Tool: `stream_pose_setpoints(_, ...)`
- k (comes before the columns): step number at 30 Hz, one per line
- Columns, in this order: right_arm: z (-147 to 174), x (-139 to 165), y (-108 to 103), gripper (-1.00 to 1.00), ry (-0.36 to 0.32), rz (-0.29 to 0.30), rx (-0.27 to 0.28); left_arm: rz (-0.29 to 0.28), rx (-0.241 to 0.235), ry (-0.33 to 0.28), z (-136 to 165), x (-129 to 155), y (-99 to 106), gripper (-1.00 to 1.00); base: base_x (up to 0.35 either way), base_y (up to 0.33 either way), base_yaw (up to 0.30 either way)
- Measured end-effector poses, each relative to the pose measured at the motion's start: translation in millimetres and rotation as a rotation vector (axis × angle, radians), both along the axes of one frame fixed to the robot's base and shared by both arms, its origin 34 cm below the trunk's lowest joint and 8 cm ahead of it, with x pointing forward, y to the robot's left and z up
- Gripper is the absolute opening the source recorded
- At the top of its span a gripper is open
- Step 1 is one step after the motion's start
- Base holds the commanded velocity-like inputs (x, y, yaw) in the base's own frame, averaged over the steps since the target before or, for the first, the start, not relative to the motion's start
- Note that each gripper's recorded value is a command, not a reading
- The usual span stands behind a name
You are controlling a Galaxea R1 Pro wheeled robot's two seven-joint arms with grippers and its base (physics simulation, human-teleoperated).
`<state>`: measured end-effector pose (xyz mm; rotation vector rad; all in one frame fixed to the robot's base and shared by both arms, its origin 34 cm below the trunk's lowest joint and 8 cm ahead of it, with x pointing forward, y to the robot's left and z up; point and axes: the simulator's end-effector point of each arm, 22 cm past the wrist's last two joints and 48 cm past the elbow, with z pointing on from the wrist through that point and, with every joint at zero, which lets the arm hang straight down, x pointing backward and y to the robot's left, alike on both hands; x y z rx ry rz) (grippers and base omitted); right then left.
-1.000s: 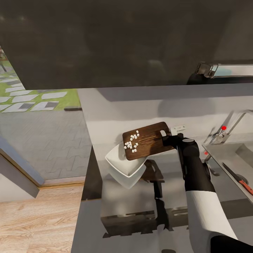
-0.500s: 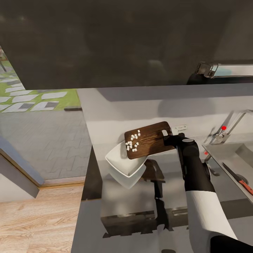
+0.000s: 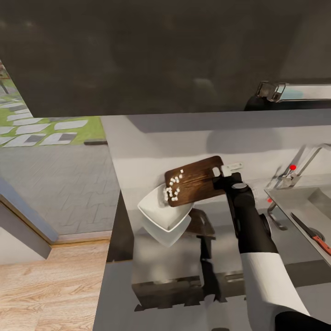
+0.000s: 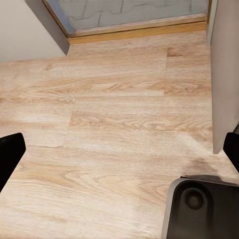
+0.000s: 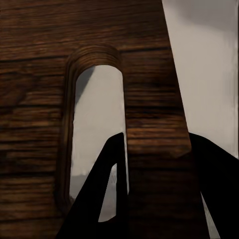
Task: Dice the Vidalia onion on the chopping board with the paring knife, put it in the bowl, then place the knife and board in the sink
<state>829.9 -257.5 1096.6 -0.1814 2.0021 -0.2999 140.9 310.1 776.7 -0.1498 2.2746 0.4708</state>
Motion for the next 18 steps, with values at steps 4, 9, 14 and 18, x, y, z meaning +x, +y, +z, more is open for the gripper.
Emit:
stream_pose_setpoints(4,2.2,-0.3,1.8,-1.00,-0.017,-0.011,-0.029,0.000,0.000,0.000,0.0,0.0,-0.1,1.00,0.000,0.000,0.000)
stream_pose_setpoints(9,2.5,-0.3,2.2,-1.00,-0.019,-0.012,-0.033,-0.001,0.000,0.000,-0.1,0.0,-0.1,1.00,0.000,0.000,0.000)
stream_pose_setpoints(14,2.3,-0.5,2.3,-1.00,-0.020,-0.012,-0.034,-0.001,0.000,0.000,0.0,0.0,-0.1,1.00,0.000,0.000,0.000)
stream_pose_setpoints(18,2.0,-0.7,2.3,-1.00,-0.019,-0.012,-0.036,0.000,0.000,0.000,0.0,0.0,-0.1,1.00,0.000,0.000,0.000)
